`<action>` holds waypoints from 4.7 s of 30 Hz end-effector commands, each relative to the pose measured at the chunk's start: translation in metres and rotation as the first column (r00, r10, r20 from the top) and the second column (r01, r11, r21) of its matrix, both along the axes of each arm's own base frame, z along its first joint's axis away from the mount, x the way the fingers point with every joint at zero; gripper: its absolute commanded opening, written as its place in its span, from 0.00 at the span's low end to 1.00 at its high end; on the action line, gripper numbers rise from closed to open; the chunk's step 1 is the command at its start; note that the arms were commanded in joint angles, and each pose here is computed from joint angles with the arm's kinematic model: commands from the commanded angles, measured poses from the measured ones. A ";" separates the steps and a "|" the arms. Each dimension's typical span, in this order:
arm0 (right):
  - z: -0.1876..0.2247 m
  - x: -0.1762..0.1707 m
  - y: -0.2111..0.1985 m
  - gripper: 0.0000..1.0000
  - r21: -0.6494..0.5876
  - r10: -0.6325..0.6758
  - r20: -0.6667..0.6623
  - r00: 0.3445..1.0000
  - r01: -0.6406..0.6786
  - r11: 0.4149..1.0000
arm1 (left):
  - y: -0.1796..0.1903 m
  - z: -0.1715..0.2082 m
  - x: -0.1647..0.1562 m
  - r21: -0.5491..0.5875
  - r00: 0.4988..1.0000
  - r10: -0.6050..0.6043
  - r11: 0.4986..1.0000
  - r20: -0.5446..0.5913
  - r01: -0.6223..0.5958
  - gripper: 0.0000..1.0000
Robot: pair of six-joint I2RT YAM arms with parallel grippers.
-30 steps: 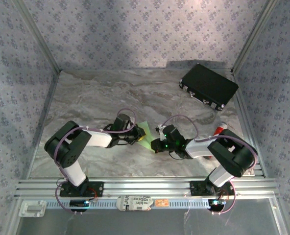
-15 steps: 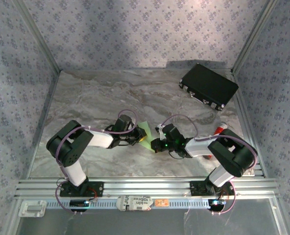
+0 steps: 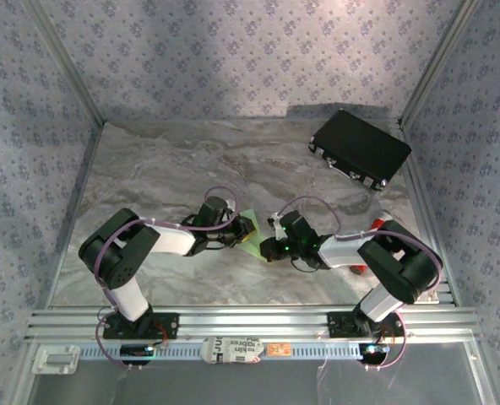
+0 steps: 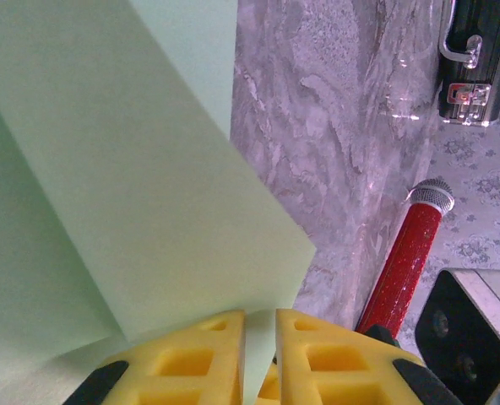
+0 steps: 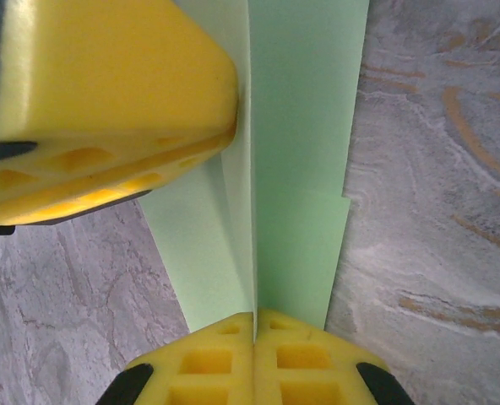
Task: Fold a paper plane with a square sheet of paper (pick it up from the middle)
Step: Fourth fold the wing at the center of the table.
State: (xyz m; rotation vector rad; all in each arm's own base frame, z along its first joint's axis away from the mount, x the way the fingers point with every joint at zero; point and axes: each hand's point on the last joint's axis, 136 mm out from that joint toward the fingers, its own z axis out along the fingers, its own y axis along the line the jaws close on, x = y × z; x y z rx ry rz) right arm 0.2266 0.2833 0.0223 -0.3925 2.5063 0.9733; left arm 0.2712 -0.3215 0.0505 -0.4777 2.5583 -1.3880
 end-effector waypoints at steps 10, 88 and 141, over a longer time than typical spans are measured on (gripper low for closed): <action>-0.029 -0.018 -0.016 0.02 -0.088 -0.015 -0.130 0.991 0.003 0.996 | -0.001 0.001 0.026 0.034 0.999 0.028 0.999 0.036 -0.030 0.15; -0.018 -0.037 -0.015 0.10 -0.016 0.042 -0.228 0.973 -0.047 0.999 | 0.035 -0.064 0.012 0.190 0.990 0.069 0.981 -0.124 -0.045 0.04; -0.003 -0.018 -0.004 0.08 0.125 0.037 -0.284 0.958 -0.001 0.992 | 0.034 -0.067 0.007 0.183 0.991 0.063 0.982 -0.116 -0.041 0.04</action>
